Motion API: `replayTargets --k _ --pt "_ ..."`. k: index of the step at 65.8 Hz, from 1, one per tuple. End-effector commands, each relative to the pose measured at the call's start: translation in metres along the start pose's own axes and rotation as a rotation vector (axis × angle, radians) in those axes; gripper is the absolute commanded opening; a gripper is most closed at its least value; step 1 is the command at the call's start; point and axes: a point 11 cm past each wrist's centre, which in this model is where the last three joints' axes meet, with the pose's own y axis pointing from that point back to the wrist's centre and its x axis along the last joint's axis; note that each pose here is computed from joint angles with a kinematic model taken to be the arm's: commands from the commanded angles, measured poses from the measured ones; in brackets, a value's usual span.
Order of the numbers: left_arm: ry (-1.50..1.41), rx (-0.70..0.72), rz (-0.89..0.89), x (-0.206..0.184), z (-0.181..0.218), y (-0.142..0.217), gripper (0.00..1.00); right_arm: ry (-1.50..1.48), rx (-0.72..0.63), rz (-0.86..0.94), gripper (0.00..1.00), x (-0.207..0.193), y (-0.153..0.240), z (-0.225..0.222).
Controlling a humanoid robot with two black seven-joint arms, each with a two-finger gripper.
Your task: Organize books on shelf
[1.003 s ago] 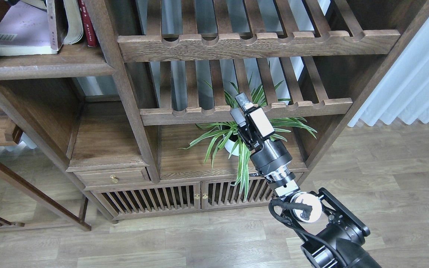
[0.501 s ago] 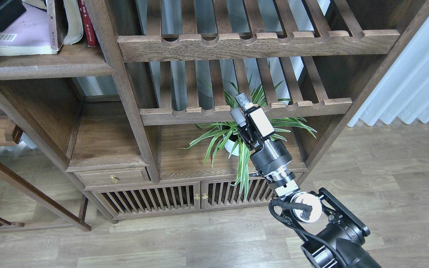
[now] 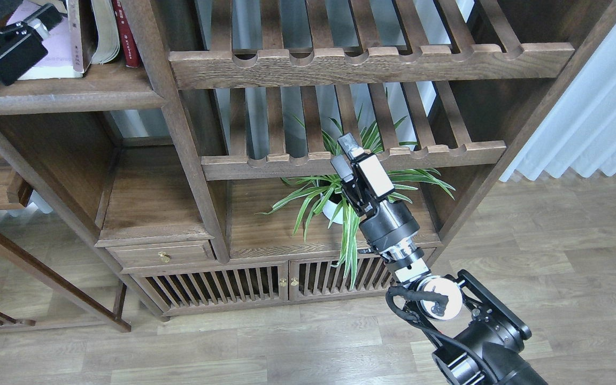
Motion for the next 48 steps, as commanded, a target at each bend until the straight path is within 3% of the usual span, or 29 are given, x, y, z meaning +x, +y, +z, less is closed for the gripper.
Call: replayTargets --k 1,15,33,48 --pt "0.033 0.036 0.016 0.001 -0.019 0.01 0.81 0.0 -0.001 -0.002 0.99 -0.001 0.0 0.0" --pt "0.103 0.09 0.038 -0.001 -0.056 0.024 0.8 -0.001 -0.004 -0.002 0.99 -0.001 0.0 0.001" --pt "0.335 0.109 0.034 -0.039 -0.133 0.028 0.8 -0.001 -0.017 0.0 0.99 0.0 0.0 0.005" --pt "0.425 0.12 0.019 -0.06 -0.157 0.023 0.8 -0.002 -0.025 0.002 0.99 0.001 0.001 0.008"
